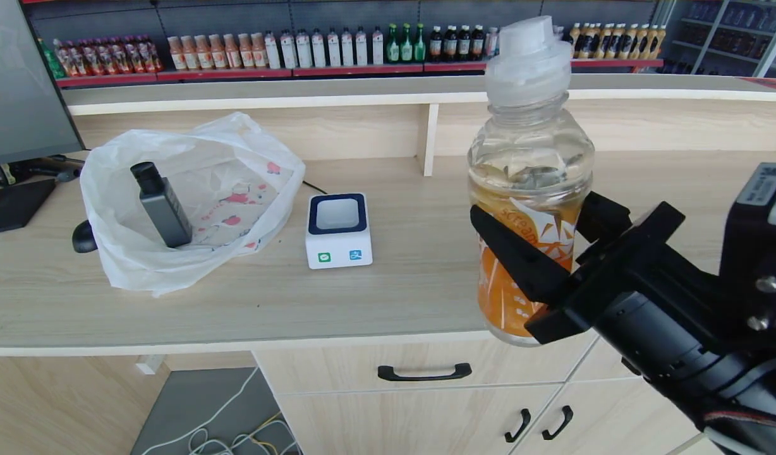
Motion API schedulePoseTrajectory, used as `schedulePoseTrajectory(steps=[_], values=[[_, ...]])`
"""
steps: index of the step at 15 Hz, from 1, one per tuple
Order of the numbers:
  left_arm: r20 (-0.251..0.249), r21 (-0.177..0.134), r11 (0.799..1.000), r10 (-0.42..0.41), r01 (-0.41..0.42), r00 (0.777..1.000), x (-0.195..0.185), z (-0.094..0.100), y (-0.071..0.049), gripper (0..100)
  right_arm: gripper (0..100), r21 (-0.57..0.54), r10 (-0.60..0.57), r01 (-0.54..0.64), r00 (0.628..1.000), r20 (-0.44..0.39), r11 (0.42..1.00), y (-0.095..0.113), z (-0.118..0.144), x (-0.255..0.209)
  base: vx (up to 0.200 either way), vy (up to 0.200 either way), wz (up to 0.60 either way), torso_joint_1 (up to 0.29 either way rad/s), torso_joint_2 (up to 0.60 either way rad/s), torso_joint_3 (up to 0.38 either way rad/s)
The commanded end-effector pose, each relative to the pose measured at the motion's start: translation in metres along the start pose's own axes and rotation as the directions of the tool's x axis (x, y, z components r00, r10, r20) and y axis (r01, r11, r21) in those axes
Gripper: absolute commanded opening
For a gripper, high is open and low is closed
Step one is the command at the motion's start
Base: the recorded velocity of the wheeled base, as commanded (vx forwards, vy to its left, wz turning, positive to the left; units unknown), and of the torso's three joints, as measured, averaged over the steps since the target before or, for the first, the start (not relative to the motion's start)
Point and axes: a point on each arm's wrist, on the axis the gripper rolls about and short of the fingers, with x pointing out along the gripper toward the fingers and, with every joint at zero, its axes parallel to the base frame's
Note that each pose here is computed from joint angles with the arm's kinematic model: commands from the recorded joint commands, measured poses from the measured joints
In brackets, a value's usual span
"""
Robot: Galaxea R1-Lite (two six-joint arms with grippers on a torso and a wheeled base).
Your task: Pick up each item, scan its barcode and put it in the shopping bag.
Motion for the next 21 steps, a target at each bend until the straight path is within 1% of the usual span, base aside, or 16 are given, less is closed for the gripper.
schedulePoseTrajectory(steps=[1,3,6,7,9,13,15,21], values=[[0.000,0.000,1.000,-0.002,0.002,1.000,0.000,0.000,0.000,100,0,0.024,-0.027,0.026,0.999,0.021,0.999,-0.003,0.000,0.012,0.000,0.000,0.00,0.000,0.00,0.000],[0.000,0.000,1.000,-0.002,0.002,1.000,0.000,0.000,0.000,100,0,0.111,-0.079,0.075,0.997,0.027,0.991,-0.013,-0.008,0.030,0.000,0.000,0.00,0.000,0.00,0.000],[0.000,0.000,1.000,0.000,0.000,1.000,0.000,0.000,0.000,100,0,0.161,-0.172,0.168,0.985,0.015,0.973,-0.041,-0.022,0.043,0.000,0.000,0.00,0.000,0.00,0.000],[0.000,0.000,1.000,0.000,0.000,1.000,0.000,0.000,0.000,100,0,0.177,-0.187,0.183,0.982,0.006,0.967,-0.046,-0.025,0.042,0.000,0.000,0.00,0.000,0.00,0.000],[0.000,0.005,1.000,-0.002,0.002,1.000,0.000,0.000,0.000,100,0,0.182,-0.193,0.189,0.981,0.001,0.965,-0.047,-0.026,0.041,0.000,0.000,0.00,0.000,0.00,0.000],[0.000,-0.003,1.000,0.000,0.000,1.000,0.000,0.000,0.000,100,0,0.198,-0.201,0.196,0.980,0.005,0.960,-0.048,-0.029,0.047,0.000,0.000,0.00,0.000,0.00,0.000],[0.000,-0.003,1.000,0.000,0.000,1.000,0.000,0.000,0.000,100,0,0.200,-0.211,0.203,0.977,0.020,0.959,-0.051,-0.028,0.051,0.000,0.000,0.00,0.000,0.00,0.000],[0.000,-0.003,1.000,0.000,0.000,1.000,0.000,0.000,0.000,100,0,0.205,-0.212,0.205,0.977,0.015,0.957,-0.051,-0.029,0.051,0.000,0.000,0.00,0.000,0.00,0.000]])
